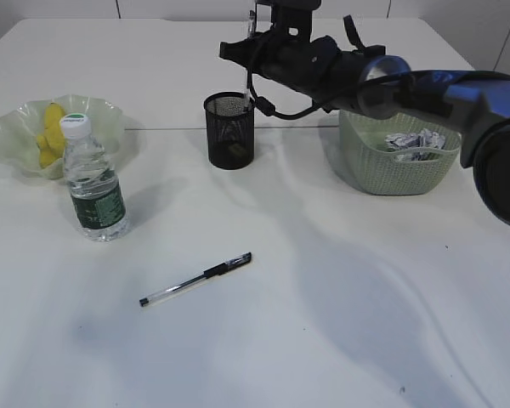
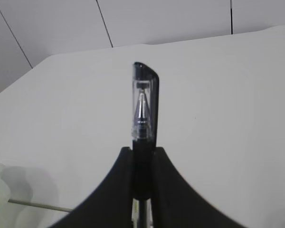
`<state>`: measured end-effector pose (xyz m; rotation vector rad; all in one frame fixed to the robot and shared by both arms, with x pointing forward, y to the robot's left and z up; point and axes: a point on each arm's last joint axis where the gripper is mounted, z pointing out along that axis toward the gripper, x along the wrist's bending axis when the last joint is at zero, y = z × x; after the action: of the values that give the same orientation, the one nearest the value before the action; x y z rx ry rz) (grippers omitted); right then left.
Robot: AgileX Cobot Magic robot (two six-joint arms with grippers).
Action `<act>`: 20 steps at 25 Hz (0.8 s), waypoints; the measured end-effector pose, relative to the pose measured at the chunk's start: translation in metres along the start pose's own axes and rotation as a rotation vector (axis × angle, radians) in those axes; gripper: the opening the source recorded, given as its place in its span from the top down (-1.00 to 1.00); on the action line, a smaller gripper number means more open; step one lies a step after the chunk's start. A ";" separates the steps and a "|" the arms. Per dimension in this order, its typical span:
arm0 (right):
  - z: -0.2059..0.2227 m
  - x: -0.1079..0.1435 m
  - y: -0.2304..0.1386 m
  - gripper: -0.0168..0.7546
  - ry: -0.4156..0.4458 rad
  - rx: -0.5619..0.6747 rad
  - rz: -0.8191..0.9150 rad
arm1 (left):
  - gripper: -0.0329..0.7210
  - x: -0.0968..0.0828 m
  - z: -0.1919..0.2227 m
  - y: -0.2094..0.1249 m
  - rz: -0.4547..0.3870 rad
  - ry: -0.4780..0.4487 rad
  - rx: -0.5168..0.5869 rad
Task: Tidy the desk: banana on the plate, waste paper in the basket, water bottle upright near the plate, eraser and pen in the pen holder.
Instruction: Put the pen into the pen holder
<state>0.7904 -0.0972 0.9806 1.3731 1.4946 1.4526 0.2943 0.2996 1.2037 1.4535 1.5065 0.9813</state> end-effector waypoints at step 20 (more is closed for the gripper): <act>0.011 0.016 -0.010 0.84 0.052 0.003 -0.004 | 0.05 0.001 0.000 0.000 0.004 0.007 0.000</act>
<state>0.7941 -0.0776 0.9726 1.3430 1.5314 1.4950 0.2943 0.3002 1.2036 1.4555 1.5088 0.9895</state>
